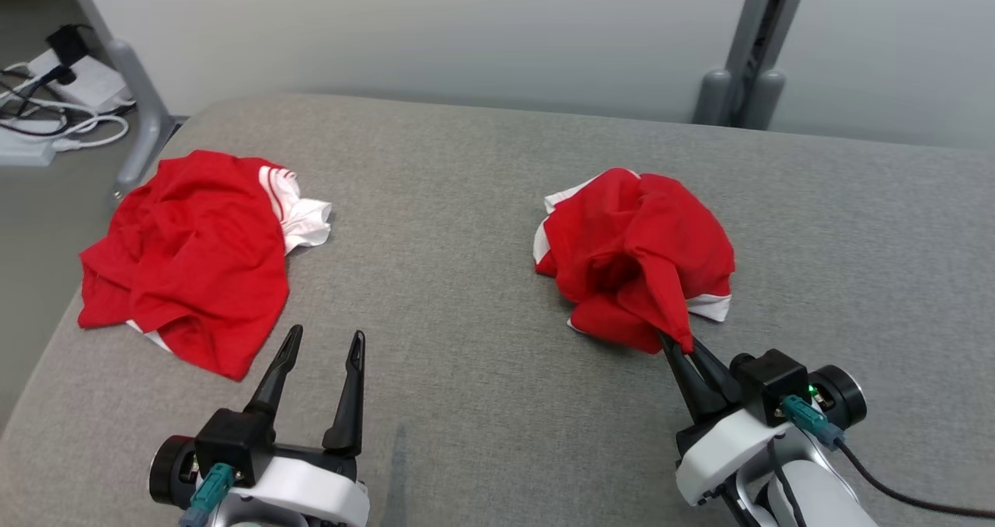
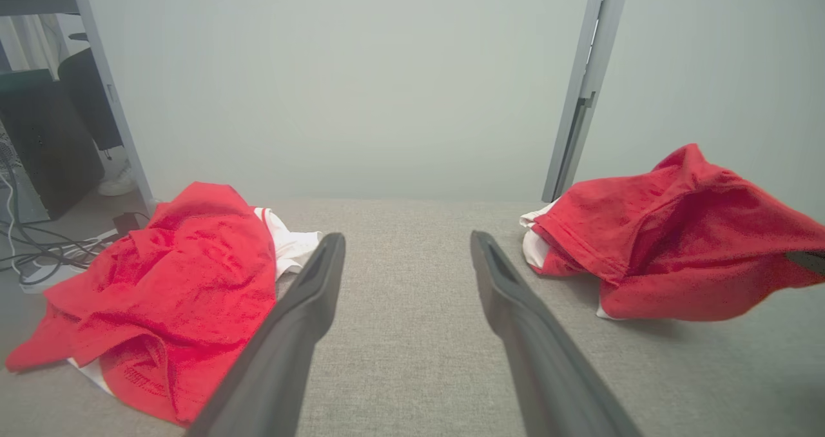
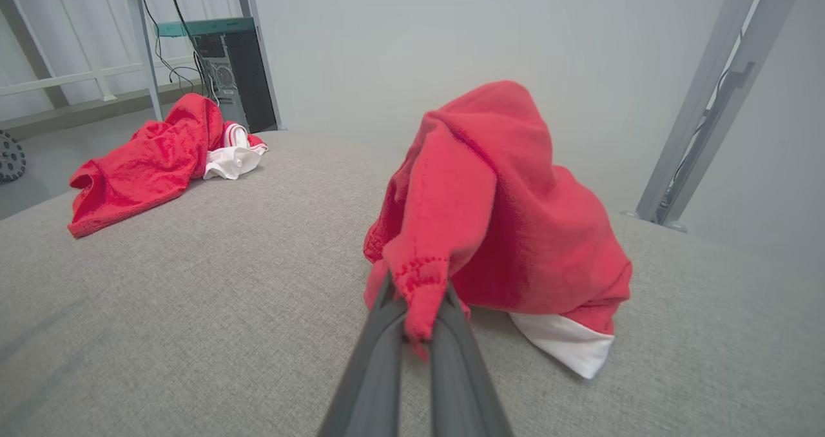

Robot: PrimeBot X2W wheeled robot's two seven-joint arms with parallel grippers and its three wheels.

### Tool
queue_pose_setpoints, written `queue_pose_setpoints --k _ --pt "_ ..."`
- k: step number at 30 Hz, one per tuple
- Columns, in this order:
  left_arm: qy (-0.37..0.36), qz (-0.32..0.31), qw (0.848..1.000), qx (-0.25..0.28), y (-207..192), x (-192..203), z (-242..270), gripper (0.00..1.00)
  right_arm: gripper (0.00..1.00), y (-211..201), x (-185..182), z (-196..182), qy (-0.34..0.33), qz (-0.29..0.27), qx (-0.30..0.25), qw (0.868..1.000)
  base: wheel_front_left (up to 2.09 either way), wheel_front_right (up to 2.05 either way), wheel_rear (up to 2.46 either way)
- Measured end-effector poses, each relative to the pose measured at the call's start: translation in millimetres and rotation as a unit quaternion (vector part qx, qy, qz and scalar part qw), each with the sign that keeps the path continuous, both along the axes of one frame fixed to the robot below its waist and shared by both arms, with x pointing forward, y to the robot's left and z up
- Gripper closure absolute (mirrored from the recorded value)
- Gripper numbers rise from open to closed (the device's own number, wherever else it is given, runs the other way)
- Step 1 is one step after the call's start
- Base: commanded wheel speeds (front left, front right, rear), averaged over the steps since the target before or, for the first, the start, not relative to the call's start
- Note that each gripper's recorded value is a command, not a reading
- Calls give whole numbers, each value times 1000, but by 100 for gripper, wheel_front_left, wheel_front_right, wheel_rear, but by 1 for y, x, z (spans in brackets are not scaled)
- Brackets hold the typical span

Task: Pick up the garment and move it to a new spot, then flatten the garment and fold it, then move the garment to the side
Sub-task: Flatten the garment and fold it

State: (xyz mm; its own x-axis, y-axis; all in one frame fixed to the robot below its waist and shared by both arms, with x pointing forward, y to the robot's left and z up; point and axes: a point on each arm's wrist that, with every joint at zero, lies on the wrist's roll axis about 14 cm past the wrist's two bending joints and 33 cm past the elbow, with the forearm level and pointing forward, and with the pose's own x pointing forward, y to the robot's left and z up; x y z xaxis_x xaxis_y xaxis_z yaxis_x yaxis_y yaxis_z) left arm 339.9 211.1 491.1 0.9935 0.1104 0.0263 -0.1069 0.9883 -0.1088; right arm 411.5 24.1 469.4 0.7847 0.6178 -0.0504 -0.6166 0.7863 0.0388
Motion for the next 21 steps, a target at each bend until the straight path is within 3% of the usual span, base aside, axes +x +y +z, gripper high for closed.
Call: queue_pose_setpoints --k 6,10,14,17,18,19,21 --pt "-8 -33 999 -11 -25 6 3 0 100 -34 -6 43 -58 -24 -6 998 0 0 0" --pt "-18 -63 998 -16 -46 13 9 0 100 -79 -8 67 -80 -71 -26 994 0 0 0" --pt "-27 -89 995 -24 -65 19 15 0 100 -118 -16 72 -50 -125 -14 991 0 0 0" --pt "-28 -103 994 -25 -75 23 17 0 100 -149 -20 55 -14 -159 -48 986 0 0 0" --pt "-27 -106 994 -26 -77 24 16 0 67 -155 -22 44 7 -165 -58 985 0 0 0" --pt "-27 -108 993 -26 -78 25 16 0 0 -158 -25 34 20 -168 -71 983 0 0 0" --pt "-25 -108 994 -25 -78 26 15 0 0 -162 -28 23 36 -174 -82 981 0 0 0"
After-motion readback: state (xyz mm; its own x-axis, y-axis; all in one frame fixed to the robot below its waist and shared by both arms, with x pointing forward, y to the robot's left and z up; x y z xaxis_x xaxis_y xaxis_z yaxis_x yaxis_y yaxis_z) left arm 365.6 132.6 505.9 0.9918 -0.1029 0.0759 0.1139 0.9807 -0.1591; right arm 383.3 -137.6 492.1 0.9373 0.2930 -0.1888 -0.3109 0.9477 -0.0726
